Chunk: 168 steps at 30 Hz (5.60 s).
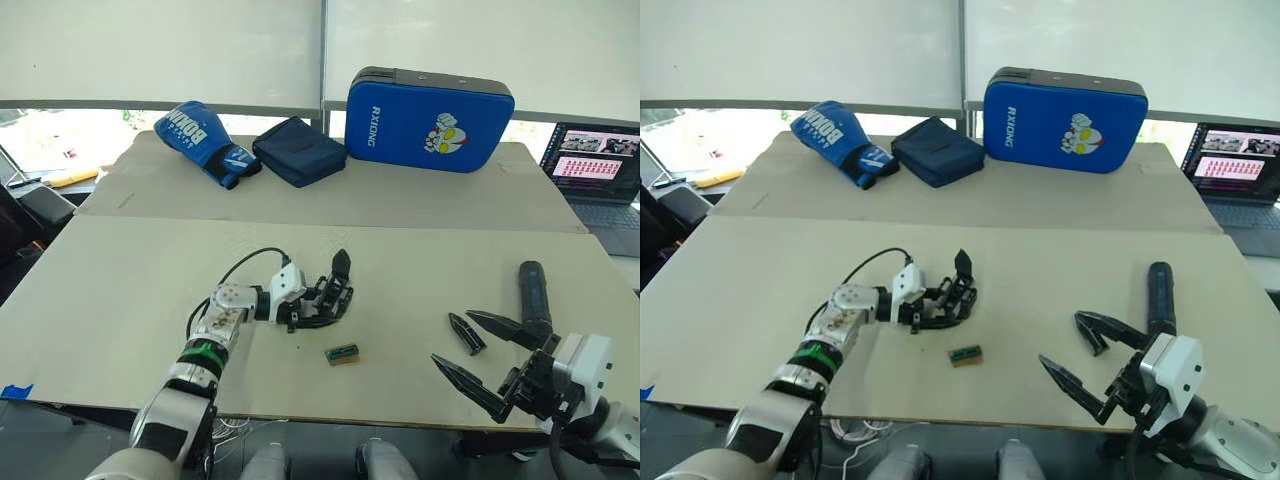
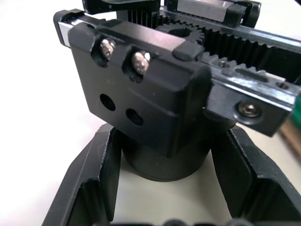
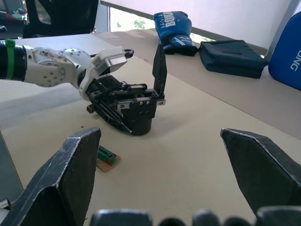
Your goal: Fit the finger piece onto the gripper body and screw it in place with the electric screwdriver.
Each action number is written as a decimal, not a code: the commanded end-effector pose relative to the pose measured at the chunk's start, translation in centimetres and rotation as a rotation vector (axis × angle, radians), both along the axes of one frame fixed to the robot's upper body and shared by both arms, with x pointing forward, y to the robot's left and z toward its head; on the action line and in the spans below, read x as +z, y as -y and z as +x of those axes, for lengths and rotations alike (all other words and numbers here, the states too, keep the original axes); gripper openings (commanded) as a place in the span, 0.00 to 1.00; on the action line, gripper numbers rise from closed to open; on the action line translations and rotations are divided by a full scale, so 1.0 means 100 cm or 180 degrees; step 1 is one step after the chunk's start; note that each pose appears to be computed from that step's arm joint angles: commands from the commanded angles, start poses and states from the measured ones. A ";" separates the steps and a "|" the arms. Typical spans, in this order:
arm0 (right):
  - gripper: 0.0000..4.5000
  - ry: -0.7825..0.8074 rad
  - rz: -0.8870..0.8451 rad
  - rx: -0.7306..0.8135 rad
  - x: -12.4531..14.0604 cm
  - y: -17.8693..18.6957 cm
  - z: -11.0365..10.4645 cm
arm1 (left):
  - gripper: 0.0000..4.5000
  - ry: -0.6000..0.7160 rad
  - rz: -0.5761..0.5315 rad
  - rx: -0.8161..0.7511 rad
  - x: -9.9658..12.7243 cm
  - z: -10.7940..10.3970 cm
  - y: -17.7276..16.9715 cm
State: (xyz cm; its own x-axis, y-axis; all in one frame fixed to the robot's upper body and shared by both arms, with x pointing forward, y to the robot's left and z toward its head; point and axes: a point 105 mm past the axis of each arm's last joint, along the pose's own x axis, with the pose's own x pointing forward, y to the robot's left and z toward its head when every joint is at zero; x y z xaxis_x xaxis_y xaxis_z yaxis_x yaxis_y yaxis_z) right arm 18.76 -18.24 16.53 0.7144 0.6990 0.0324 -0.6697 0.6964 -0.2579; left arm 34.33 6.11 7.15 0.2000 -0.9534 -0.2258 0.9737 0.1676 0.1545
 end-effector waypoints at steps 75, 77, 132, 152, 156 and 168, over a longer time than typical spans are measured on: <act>1.00 -0.3153 -0.1640 -0.1105 -0.057 0.068 0.084 | 1.00 0.0144 -0.0586 -0.0333 0.095 -0.071 -0.065; 1.00 -0.3193 -0.1617 -0.1099 -0.060 0.066 0.085 | 1.00 0.0145 -0.0589 -0.0319 0.095 -0.072 -0.066; 0.25 0.0802 -0.0841 -0.0668 0.085 -0.112 0.117 | 0.38 -0.1073 -0.2796 0.0823 0.196 -0.007 0.020; 0.99 0.0344 -0.0739 0.0168 0.088 -0.081 0.086 | 0.00 -0.1061 -0.2525 0.0324 0.196 0.000 -0.005; 0.99 -0.0370 -0.0377 0.0737 0.084 -0.070 0.068 | 0.00 -0.0921 -0.1897 -0.0174 0.191 -0.007 -0.019; 0.99 -0.1628 0.0014 0.1299 0.055 -0.103 0.060 | 0.00 -0.1135 -0.1006 -0.1176 0.173 -0.038 -0.004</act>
